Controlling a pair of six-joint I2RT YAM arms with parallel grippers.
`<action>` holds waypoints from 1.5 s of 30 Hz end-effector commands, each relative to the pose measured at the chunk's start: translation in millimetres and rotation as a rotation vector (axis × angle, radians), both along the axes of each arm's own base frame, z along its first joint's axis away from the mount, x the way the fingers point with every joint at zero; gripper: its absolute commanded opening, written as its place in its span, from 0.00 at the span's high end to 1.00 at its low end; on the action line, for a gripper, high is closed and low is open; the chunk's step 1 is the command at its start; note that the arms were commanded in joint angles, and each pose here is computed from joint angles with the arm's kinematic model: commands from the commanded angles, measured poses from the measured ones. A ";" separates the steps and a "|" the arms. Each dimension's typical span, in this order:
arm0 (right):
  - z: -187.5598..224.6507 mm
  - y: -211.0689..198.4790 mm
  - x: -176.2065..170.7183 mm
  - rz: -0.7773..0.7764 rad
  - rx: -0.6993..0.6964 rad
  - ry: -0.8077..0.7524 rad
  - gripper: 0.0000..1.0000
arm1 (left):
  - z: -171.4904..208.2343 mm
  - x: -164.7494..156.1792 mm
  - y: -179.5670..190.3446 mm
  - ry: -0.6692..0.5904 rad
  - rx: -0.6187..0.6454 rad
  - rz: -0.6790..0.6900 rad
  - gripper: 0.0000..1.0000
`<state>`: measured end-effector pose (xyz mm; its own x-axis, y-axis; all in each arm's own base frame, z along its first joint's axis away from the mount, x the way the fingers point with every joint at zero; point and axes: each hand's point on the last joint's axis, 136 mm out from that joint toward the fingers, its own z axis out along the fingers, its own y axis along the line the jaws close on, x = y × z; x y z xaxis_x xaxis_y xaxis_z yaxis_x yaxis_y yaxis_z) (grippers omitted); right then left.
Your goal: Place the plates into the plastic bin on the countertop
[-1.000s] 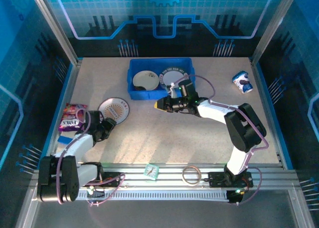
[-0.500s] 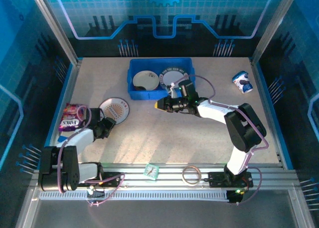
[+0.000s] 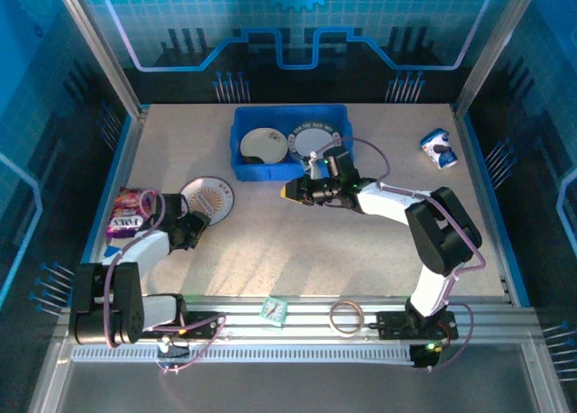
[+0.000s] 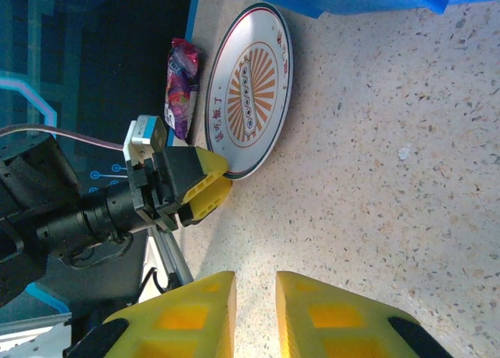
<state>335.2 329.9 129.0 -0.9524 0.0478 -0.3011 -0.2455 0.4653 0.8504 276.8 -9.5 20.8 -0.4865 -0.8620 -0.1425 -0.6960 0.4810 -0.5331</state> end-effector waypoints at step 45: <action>-8.2 6.6 -6.4 0.023 0.011 0.028 0.82 | 0.9 50.8 22.8 -0.132 0.062 0.095 0.83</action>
<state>334.2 329.7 126.6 -0.9558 0.0516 -0.2896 -0.2334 0.4659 0.8535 314.7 2.2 16.6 -0.4142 -0.8918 -0.1818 -0.6807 0.4361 -0.5886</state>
